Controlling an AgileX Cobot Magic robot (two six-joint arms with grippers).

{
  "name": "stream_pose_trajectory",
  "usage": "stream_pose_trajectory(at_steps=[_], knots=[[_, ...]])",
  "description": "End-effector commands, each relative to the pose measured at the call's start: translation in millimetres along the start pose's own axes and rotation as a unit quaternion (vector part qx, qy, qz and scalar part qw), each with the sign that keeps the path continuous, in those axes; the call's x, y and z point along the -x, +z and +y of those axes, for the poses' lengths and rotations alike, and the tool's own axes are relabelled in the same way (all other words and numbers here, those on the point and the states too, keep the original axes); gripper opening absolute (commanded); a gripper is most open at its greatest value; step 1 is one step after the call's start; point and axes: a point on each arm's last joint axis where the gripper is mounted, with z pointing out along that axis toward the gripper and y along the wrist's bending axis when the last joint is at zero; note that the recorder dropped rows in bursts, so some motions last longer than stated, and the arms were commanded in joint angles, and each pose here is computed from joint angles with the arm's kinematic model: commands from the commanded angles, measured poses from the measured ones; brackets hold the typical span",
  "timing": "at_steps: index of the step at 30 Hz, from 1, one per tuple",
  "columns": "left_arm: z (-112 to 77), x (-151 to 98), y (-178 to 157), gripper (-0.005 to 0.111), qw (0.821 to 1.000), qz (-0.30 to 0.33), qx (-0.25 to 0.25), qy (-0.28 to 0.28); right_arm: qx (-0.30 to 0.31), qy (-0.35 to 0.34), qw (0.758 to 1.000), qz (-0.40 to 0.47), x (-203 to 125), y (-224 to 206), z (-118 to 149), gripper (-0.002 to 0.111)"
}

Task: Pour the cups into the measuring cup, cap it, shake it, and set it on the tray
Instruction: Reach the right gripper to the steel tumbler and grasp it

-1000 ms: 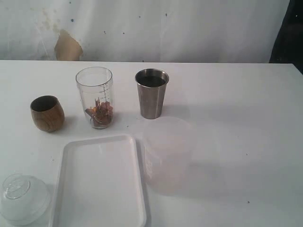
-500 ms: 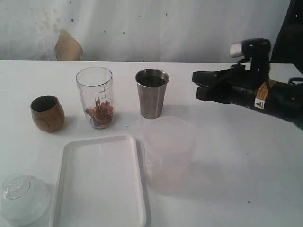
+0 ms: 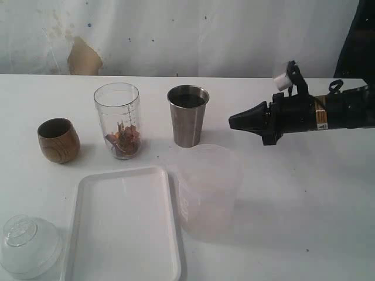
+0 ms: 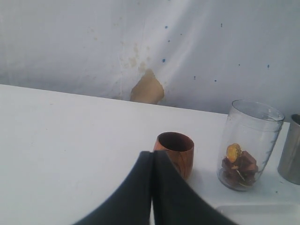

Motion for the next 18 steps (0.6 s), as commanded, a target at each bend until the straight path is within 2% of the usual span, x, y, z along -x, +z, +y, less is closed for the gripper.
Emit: stream_pose_trajectory(at_steps=[1, 4, 7, 11, 16, 18], knots=[[0.5, 0, 0, 0.000, 1.000, -0.006, 0.001, 0.000, -0.006, -0.015, 0.999, -0.033, -15, 9, -11, 0.000], [0.5, 0, 0, 0.000, 1.000, -0.006, 0.001, 0.000, -0.017, -0.022, 0.998, -0.060, -25, 15, -17, 0.001], [0.6, 0, 0, 0.000, 1.000, -0.009, 0.002, -0.001, -0.014, -0.048, 0.995, -0.089, -31, 23, -18, 0.009], [0.7, 1, 0, 0.000, 1.000, -0.013, 0.003, -0.003, -0.025, -0.071, 0.992, -0.101, -41, 37, -19, 0.031], [0.8, 1, 0, 0.000, 1.000, -0.014, 0.003, -0.003, -0.030, -0.046, 0.991, -0.120, -43, 57, -14, 0.065], [0.8, 1, 0, 0.000, 1.000, -0.014, 0.003, -0.003, -0.037, -0.035, 0.990, -0.132, -41, 63, -13, 0.071]])
